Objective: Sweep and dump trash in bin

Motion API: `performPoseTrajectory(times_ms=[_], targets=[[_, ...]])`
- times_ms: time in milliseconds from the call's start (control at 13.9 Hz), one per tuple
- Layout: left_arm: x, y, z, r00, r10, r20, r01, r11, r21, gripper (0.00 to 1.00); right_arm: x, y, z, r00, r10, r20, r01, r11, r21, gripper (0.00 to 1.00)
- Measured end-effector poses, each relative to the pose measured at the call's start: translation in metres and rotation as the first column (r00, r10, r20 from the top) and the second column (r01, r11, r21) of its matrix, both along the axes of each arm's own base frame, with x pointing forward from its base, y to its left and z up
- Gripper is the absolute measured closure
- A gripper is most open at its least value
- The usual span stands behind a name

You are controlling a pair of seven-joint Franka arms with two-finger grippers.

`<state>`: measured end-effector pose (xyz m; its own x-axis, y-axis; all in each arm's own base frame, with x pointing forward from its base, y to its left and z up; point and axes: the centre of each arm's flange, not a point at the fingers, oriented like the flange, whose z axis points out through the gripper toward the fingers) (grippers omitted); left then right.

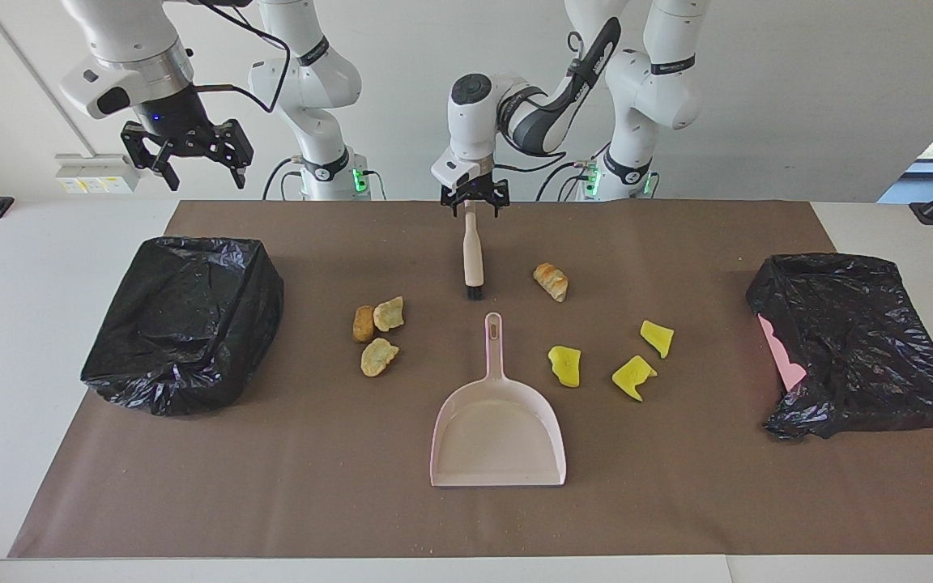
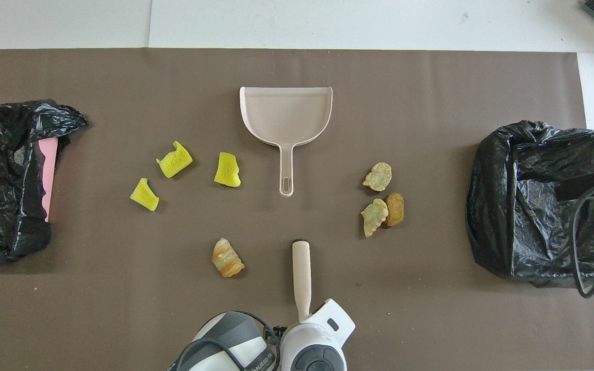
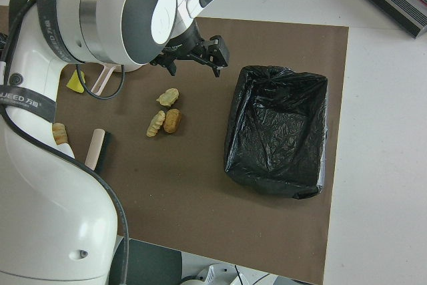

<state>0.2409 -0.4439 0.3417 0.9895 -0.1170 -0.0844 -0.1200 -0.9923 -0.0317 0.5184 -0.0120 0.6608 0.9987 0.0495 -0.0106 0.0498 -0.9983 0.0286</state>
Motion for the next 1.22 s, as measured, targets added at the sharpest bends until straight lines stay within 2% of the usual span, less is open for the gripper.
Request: performPoseTrajectory(times_ms=[216, 360, 432, 648, 720, 936, 1224], targets=[[0.0, 0.0, 0.0, 1.0, 0.0, -0.002, 0.0, 1.0, 0.004, 0.0, 0.0, 0.0, 0.0, 1.0, 0.0, 0.0, 0.0, 1.0, 0.0, 0.0], [0.0, 0.0, -0.001, 1.0, -0.003, -0.003, 0.003, 1.0, 0.004, 0.19, 0.0, 0.0, 0.0, 1.0, 0.0, 0.0, 0.0, 1.0, 0.0, 0.0], [-0.001, 0.0, -0.001, 1.0, -0.009, -0.003, 0.009, 1.0, 0.004, 0.35, 0.0, 0.0, 0.0, 1.0, 0.0, 0.0, 0.0, 1.0, 0.0, 0.0], [-0.001, 0.0, -0.001, 1.0, -0.028, -0.004, 0.028, 1.0, 0.003, 0.7, 0.0, 0.0, 0.0, 1.0, 0.001, 0.0, -0.001, 1.0, 0.0, 0.0], [-0.001, 0.0, -0.001, 1.0, -0.03, -0.005, 0.03, 1.0, 0.003, 0.74, 0.0, 0.001, 0.0, 1.0, 0.002, 0.0, -0.002, 1.0, 0.0, 0.0], [-0.002, 0.003, -0.002, 0.999, -0.03, -0.015, 0.03, 0.999, 0.019, 0.74, 0.003, 0.006, 0.002, 1.0, 0.012, 0.025, -0.012, 1.0, 0.0, 0.0], [0.0, 0.013, 0.004, 0.999, -0.017, -0.047, 0.02, 0.998, 0.068, 0.74, 0.003, 0.007, 0.002, 0.999, 0.015, 0.03, -0.015, 1.0, -0.001, 0.0]])
